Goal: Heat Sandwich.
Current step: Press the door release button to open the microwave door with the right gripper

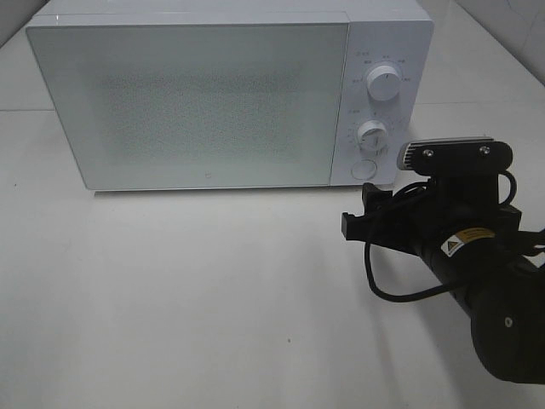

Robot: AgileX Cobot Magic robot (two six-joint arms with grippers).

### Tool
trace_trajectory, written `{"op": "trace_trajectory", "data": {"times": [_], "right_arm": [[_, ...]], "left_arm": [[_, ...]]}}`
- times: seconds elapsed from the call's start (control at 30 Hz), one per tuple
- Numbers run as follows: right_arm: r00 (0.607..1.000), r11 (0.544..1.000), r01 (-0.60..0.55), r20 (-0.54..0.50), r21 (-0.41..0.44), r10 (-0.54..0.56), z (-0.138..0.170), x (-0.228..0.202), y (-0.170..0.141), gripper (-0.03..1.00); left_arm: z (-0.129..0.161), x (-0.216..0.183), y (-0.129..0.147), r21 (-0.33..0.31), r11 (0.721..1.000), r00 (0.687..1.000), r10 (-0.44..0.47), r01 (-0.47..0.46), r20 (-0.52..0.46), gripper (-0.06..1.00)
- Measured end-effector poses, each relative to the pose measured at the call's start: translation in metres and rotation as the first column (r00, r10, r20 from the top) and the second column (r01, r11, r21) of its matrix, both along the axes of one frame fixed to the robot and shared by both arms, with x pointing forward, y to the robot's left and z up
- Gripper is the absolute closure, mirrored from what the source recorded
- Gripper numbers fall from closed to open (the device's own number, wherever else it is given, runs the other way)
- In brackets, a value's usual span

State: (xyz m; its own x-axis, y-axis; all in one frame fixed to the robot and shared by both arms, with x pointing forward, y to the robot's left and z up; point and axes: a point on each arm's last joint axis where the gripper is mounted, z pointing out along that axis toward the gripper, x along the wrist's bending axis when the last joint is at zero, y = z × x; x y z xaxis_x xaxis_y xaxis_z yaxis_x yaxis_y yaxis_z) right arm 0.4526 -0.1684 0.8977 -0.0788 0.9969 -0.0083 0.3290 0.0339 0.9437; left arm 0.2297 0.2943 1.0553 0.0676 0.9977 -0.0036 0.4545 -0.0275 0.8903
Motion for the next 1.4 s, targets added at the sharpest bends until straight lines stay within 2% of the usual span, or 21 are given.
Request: {"op": "trace_trajectory", "data": {"times": [0.33,0.5,0.53,0.63,0.7,0.77,0.8,0.83,0.87,0.9,0.93,1.0,1.03,1.07,1.1,1.13,1.17,1.23,1.27,1.37,1.4], "right_arm": [[1.000,0.999,0.015,-0.009,0.031,-0.014,-0.0018,-0.0002,0.0000,0.25],[0.997,0.977,0.075,-0.013,0.200,-0.074,-0.0005,0.0003,-0.0002,0.25],[0.994,0.948,0.111,-0.028,0.298,-0.107,-0.0003,0.0004,-0.0003,0.25],[0.989,0.905,0.148,-0.049,0.399,-0.140,-0.0003,0.0004,-0.0003,0.25],[0.979,0.818,0.202,-0.087,0.539,-0.184,-0.0003,0.0004,-0.0003,0.25],[0.976,0.786,0.217,-0.100,0.578,-0.196,-0.0003,0.0004,-0.0003,0.25],[0.965,0.691,0.258,-0.139,0.676,-0.224,-0.0005,0.0003,-0.0002,0.25],[0.958,0.636,0.278,-0.161,0.720,-0.236,-0.0006,0.0003,-0.0002,0.25],[0.958,0.636,0.278,-0.161,0.720,-0.236,-0.0006,0.0003,-0.0002,0.25],[0.951,0.578,0.298,-0.185,0.759,-0.247,-0.0008,0.0002,-0.0003,0.25],[0.939,0.471,0.327,-0.224,0.820,-0.262,-0.0008,0.0002,-0.0003,0.25],[0.926,0.362,0.352,-0.263,0.863,-0.272,-0.0010,0.0002,-0.0004,0.25],[0.926,0.362,0.352,-0.263,0.863,-0.272,-0.0010,0.0002,-0.0004,0.25],[0.919,0.306,0.362,-0.282,0.881,-0.275,-0.0010,0.0002,-0.0004,0.25],[0.908,0.210,0.376,-0.314,0.902,-0.277,-0.0010,0.0002,-0.0004,0.27],[0.903,0.163,0.382,-0.329,0.910,-0.277,-0.0010,0.0002,-0.0004,0.27],[0.903,0.163,0.382,-0.329,0.910,-0.277,-0.0010,0.0002,-0.0004,0.27],[0.890,0.051,0.393,-0.365,0.918,-0.274,-0.0010,0.0002,-0.0005,0.31],[0.887,0.024,0.394,-0.374,0.919,-0.272,-0.0010,0.0002,-0.0005,0.35],[0.882,-0.011,0.397,-0.385,0.918,-0.270,-0.0011,0.0001,-0.0004,0.43],[0.880,-0.028,0.398,-0.391,0.917,-0.268,-0.0011,0.0001,-0.0004,0.51]], "left_arm": [[0.0000,0.0000,0.0000,0.000,1.000,1.000,0.000,0.000,0.000,-0.05],[0.0000,0.0000,0.0000,0.000,1.000,1.000,0.000,0.000,0.000,-0.05],[0.0000,0.0000,0.0000,0.000,1.000,1.000,0.000,0.000,0.000,-0.05],[0.0000,0.0000,0.0000,0.000,1.000,1.000,0.000,0.000,0.000,-0.05],[0.0000,0.0000,0.0000,0.000,1.000,1.000,0.000,0.000,0.000,-0.05],[0.0000,0.0000,0.0000,0.000,1.000,1.000,0.000,0.000,0.000,-0.05],[0.0000,0.0000,0.0000,0.000,1.000,1.000,0.000,0.000,0.000,-0.05],[0.0000,0.0000,0.0000,0.000,1.000,1.000,0.000,0.000,0.000,-0.05],[0.0000,0.0000,0.0000,0.000,1.000,1.000,0.000,0.000,0.000,-0.05],[0.0000,0.0000,0.0000,0.000,1.000,1.000,0.000,0.000,0.000,-0.05],[0.0000,0.0000,0.0000,0.000,1.000,1.000,0.000,0.000,0.000,-0.05],[0.0000,0.0000,0.0000,0.000,1.000,1.000,0.000,0.000,0.000,-0.05],[0.0000,0.0000,0.0000,0.000,1.000,1.000,0.000,0.000,0.000,-0.05],[0.0000,0.0000,0.0000,0.000,1.000,1.000,0.000,0.000,0.000,-0.05],[0.0000,0.0000,0.0000,0.000,1.000,1.000,0.000,0.000,0.000,-0.05],[0.0000,0.0000,0.0000,0.000,1.000,1.000,0.000,0.000,0.000,-0.05],[0.0000,0.0000,0.0000,0.000,1.000,1.000,0.000,0.000,0.000,-0.05],[0.0000,0.0000,0.0000,0.000,1.000,1.000,0.000,0.000,0.000,-0.05],[0.0000,0.0000,0.0000,0.000,1.000,1.000,0.000,0.000,0.000,-0.05],[0.0000,0.0000,0.0000,0.000,1.000,1.000,0.000,0.000,0.000,-0.05],[0.0000,0.0000,0.0000,0.000,1.000,1.000,0.000,0.000,0.000,-0.05]]}}
